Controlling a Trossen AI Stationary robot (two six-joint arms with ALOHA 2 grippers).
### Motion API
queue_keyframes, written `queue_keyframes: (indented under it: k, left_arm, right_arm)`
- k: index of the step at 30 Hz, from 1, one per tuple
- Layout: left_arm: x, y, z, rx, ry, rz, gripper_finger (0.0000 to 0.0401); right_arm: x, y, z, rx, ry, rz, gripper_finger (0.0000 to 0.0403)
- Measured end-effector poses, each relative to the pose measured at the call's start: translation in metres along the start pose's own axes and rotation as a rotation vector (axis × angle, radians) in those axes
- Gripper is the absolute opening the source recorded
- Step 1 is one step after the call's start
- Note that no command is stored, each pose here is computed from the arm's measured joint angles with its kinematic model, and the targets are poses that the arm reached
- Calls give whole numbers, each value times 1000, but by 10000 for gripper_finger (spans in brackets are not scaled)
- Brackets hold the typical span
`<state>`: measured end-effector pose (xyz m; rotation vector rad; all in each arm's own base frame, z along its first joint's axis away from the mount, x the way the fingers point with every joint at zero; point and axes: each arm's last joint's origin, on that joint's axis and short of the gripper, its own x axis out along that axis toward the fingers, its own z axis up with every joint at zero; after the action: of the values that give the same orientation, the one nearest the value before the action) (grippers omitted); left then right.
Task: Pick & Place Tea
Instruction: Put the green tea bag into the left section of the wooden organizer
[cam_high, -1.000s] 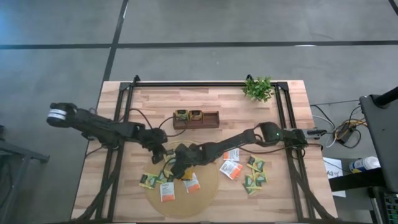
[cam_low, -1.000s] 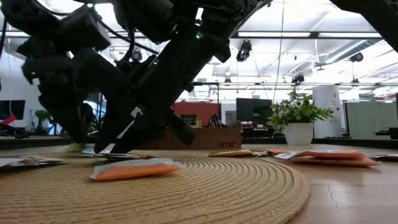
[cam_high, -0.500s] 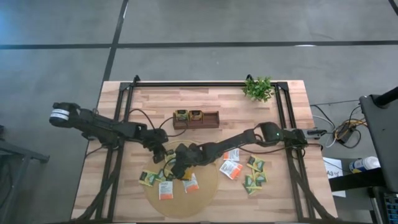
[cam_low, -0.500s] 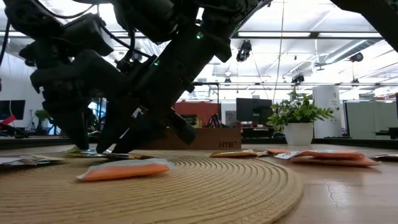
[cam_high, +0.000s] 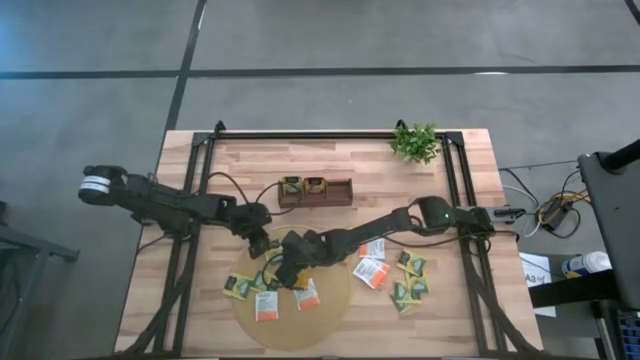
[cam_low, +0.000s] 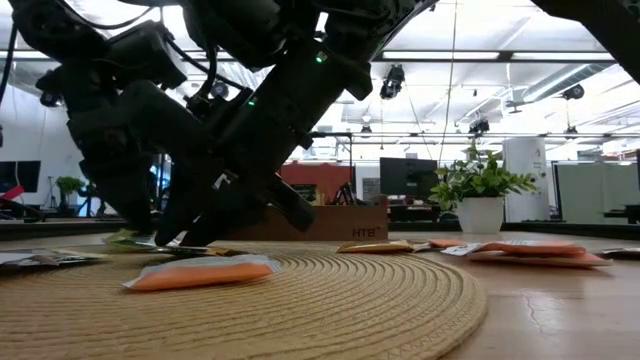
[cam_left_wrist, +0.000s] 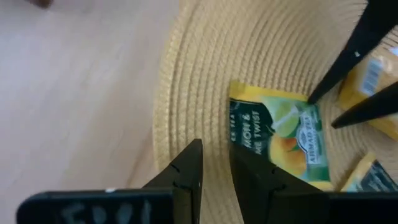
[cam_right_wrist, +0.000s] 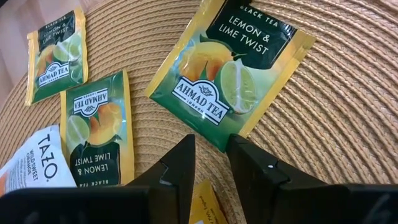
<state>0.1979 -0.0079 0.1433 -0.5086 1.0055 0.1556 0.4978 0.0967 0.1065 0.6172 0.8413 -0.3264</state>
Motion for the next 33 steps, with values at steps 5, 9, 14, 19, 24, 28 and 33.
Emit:
queue_keyframes:
  k: [5, 9, 14, 19, 24, 28, 33]
  left_arm:
    - [4, -2, -4, -20, 101, -118, 76]
    - [6, -2, -5, -45, 117, -133, 76]
    - [5, -5, 0, -46, 77, -165, 76]
    - [5, -8, 3, -43, 57, -215, 76]
    - [5, -7, 3, -45, 66, -219, 66]
    - [5, -5, 1, -52, 73, -180, 40]
    - [3, -4, 2, -36, 78, -117, 4]
  right_arm:
    - [0, 0, 0, -11, 0, 0, 100]
    - [0, 0, 0, -26, 0, 0, 100]
    - [0, 0, 0, -26, 0, 0, 100]
    - [0, 0, 0, -26, 1, 0, 100]
    - [0, 0, 0, -49, 1, 0, 100]
    - [0, 0, 0, -58, 1, 0, 100]
    - [0, 0, 0, -59, 2, 1, 100]
